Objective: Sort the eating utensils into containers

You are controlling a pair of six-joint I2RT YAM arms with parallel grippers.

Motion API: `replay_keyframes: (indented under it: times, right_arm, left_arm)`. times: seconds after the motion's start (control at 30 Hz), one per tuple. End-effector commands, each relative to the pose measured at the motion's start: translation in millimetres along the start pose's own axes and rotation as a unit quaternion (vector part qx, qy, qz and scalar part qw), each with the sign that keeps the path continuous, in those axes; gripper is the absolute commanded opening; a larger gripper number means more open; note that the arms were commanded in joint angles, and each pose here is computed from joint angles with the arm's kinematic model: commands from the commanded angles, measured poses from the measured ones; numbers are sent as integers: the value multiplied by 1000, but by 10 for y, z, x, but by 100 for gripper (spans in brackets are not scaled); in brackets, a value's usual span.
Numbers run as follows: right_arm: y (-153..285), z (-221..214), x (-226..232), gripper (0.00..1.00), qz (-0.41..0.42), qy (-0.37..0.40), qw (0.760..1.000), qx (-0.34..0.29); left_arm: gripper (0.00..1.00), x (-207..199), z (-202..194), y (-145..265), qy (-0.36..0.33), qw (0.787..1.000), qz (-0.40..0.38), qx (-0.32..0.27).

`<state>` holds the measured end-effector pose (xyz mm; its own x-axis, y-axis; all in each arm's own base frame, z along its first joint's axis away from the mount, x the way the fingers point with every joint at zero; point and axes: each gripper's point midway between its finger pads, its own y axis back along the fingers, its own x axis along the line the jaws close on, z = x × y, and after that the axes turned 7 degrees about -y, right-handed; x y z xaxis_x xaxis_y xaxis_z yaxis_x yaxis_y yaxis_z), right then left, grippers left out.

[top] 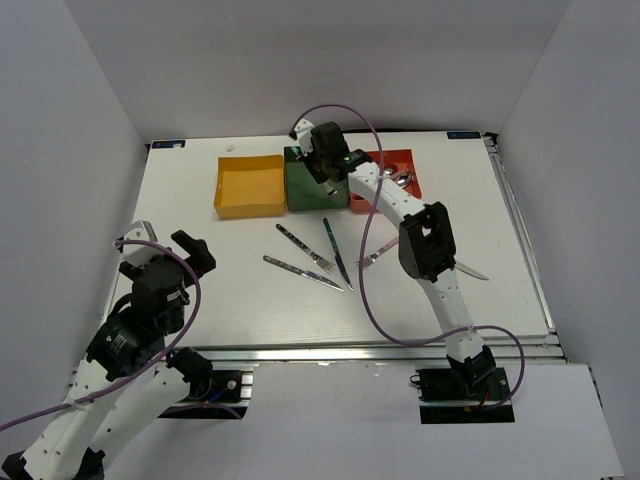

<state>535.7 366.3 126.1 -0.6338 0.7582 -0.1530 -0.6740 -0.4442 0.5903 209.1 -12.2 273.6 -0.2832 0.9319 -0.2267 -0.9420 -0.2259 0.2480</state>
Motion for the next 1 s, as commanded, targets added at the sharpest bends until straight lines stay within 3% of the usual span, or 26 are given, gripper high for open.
replay_keyframes:
  times: [0.0,0.1,0.27,0.63,0.97]
  right_arm:
    - [463,655,-98,0,48,-49,993,-97]
    - [737,906,-88,0,76,-71,986,-131]
    - [735,1082,-171,0,63,-50,984,-160]
    - [-17,625,-247,0,47,18,987,-150]
    - [-145,520,-237,0,54,33,987,-147]
  left_arm:
    - [98,-28,-19,-14,-5,1000,-5,3]
    - [98,-23,-18,-11,-5,1000,-5,2]
    - [98,-25,-20,-11,-5,1000,-5,3]
    - [98,-38,-23,-17,-6,1000,-6,4]
    - [98,-55,-25,-16,-7,1000,-11,4]
